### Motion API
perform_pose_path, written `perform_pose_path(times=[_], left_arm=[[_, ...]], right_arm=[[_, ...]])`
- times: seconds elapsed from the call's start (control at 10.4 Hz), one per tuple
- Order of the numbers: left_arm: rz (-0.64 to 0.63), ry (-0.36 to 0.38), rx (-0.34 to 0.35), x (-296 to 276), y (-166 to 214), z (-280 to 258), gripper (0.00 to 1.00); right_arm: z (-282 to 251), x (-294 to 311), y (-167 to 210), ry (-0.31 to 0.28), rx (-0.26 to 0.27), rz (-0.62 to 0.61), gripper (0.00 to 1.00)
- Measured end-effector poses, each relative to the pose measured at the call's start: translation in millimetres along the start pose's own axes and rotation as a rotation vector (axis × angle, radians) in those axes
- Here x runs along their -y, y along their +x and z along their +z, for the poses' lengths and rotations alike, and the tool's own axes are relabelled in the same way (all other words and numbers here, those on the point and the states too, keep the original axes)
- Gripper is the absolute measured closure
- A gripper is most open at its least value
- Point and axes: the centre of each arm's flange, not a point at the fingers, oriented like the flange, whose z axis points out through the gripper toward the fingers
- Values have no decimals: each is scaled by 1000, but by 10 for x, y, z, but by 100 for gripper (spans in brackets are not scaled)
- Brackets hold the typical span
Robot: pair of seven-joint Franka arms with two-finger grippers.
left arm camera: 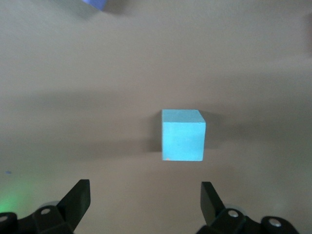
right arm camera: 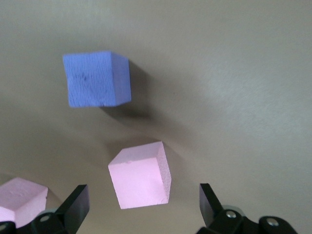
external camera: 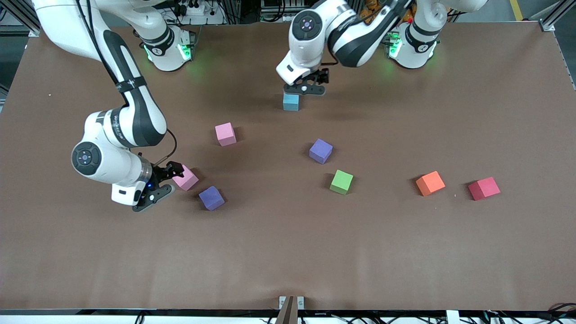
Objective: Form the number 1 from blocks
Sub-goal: 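Grasp the pink cube with the right gripper while the left gripper grasps the cyan cube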
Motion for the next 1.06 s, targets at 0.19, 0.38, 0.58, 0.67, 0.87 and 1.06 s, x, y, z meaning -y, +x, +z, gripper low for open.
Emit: perform_pose_path(times=[0.19,0.38,0.58,0.67,0.87,1.06], left_arm=[[-47,-31,7,-128,-44,343,0],[-102,-43,16,-136,-35,670,0],[-134,-47,31,-147,-8,877,0],[-143,-51,35,-156,-2,934,0],[-145,-62,33,-194,-21,1004,0],[-140,-77,27,-236,-38,1063,0]], right_arm=[[234,-10,-56,10,28,-47,0],[446,-36,-72,14,43,-66,0],[607,-30,-71,20,60,-70,0],[644,6,-58,22,65,-76,0],[664,103,-21,22,68,-92,0],[706,169,-8,16,64,-103,0]])
